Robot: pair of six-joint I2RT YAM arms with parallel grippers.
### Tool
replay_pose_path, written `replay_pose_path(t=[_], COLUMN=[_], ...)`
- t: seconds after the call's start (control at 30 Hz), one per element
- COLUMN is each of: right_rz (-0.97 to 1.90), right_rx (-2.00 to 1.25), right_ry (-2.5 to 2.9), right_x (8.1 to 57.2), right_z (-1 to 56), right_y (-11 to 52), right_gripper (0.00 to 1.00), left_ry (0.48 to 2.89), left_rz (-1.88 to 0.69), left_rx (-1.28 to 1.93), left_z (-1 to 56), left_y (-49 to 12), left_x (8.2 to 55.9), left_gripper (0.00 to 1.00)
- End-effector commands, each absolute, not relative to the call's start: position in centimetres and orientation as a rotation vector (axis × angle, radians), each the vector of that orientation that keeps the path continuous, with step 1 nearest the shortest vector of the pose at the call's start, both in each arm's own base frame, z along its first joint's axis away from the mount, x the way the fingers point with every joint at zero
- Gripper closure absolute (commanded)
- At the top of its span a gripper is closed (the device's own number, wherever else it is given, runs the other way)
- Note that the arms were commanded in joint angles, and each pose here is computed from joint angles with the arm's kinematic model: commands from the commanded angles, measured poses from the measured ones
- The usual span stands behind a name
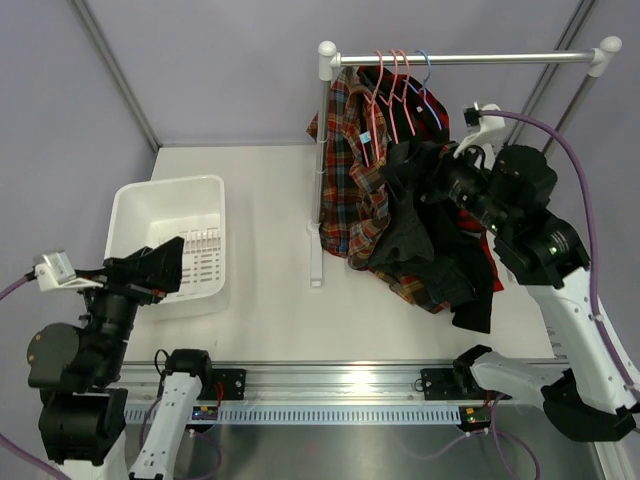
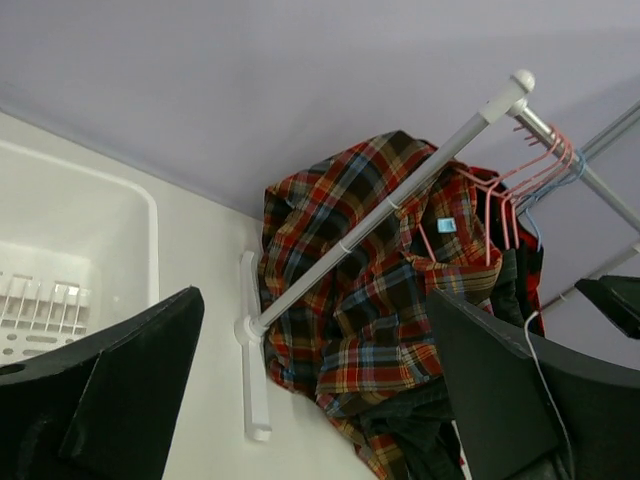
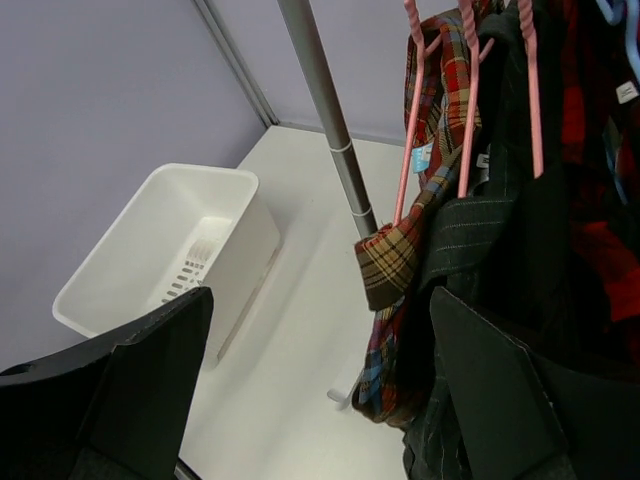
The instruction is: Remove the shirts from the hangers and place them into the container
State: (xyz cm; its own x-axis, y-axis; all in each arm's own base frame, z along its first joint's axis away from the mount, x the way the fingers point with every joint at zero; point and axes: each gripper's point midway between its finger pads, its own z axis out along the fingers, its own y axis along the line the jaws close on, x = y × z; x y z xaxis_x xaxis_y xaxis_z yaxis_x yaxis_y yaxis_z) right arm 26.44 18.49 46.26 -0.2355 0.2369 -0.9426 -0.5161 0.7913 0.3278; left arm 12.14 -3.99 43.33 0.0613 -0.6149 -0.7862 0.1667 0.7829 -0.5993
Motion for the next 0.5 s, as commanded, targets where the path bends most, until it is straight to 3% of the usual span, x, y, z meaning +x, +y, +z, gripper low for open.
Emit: replay_pose_path(t=[0.0, 0.13, 0.27, 0.47], right_rz=[0.688, 0.714, 0.617, 0.505], right_rx=[-0.258, -0.277, -0.233, -0.159], right_ry=[1.626, 1.648, 1.803, 1.815], right_x=[28.6, 30.7, 35.0, 38.2], right_z=[47.5, 48.3, 45.7, 44.7], right_y=[20.0, 22.1, 23.2, 22.8], right_gripper=[0.00, 0.00, 0.01, 0.13], left_ry=[1.486, 1.584, 1.667, 1.675], left_rz=[-0.676, -0.694, -0.667, -0.617], left_rx=[-0.327, -0.331, -0.324, -0.302], left_z=[42.5, 41.6, 40.5, 40.0], left_y=[-5.9, -6.5, -6.6, -6.2], left_x=[13.0, 14.5, 15.5, 15.7], left_gripper=[0.01, 0.01, 0.01, 0.01])
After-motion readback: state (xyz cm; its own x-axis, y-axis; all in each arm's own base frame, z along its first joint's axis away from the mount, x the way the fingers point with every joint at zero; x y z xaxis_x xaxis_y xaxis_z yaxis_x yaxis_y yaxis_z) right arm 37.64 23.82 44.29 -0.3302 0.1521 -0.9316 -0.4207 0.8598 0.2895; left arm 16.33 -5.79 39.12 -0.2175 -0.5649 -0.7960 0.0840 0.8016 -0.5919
